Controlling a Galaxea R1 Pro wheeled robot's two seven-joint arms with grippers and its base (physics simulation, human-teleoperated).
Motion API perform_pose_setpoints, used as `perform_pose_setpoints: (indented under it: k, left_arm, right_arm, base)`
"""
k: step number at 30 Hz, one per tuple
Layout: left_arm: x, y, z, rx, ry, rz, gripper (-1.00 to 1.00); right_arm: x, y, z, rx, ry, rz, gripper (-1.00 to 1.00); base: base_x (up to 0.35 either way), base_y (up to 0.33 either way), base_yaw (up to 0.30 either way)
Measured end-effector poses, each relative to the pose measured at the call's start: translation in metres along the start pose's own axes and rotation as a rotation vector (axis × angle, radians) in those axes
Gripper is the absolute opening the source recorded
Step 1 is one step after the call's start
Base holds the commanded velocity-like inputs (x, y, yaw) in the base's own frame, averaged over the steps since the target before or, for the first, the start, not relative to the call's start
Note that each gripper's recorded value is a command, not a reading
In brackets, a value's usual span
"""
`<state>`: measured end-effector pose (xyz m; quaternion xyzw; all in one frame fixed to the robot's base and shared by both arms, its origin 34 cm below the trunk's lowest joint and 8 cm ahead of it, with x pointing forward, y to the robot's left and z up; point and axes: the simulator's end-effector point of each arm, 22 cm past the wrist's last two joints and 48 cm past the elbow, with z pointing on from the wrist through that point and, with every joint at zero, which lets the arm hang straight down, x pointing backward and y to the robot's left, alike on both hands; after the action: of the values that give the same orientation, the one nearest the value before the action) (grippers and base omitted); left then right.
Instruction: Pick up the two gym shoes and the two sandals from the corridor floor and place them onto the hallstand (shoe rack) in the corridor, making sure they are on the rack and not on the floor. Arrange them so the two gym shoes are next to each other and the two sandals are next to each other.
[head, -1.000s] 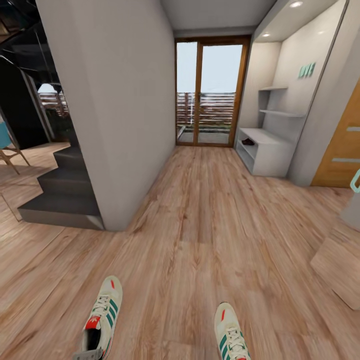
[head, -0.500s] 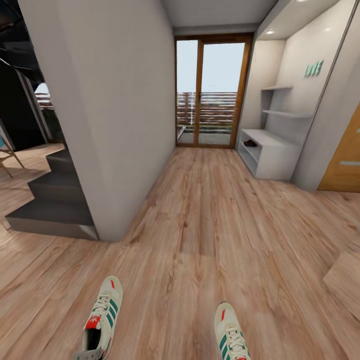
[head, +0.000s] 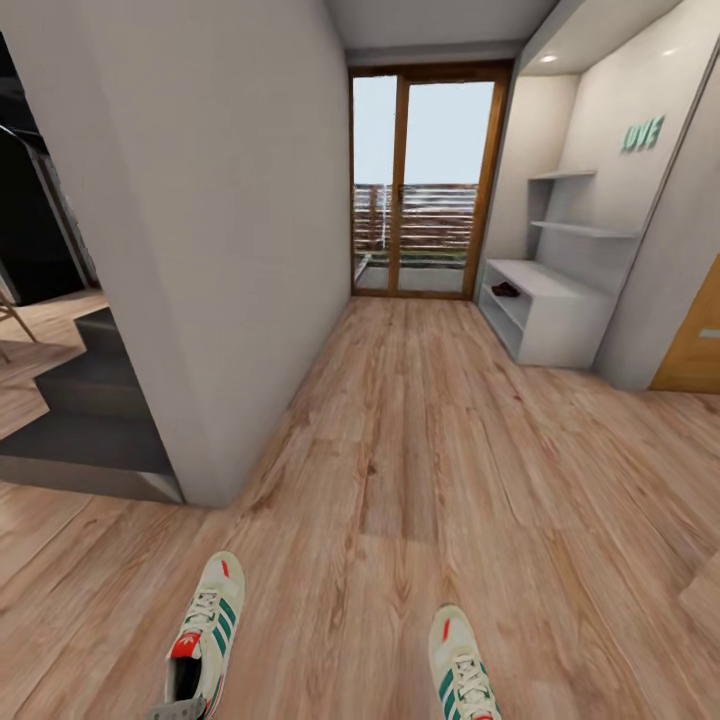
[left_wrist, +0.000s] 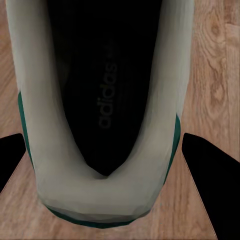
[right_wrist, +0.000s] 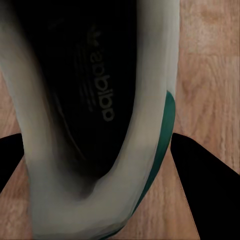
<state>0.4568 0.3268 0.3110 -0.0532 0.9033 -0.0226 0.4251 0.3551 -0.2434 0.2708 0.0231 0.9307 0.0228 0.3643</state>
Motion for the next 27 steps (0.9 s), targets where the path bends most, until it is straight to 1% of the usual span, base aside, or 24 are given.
perform_pose_setpoints:
  k: [27]
  left_arm:
    - [-0.0004, -0.0003, 0.0001, 0.001, -0.001, 0.002, -1.0]
  right_arm:
    - [0.0, 0.0, 0.0, 0.0, 0.0, 0.0, -1.0]
  base:
    - [0.34, 0.0, 0.0]
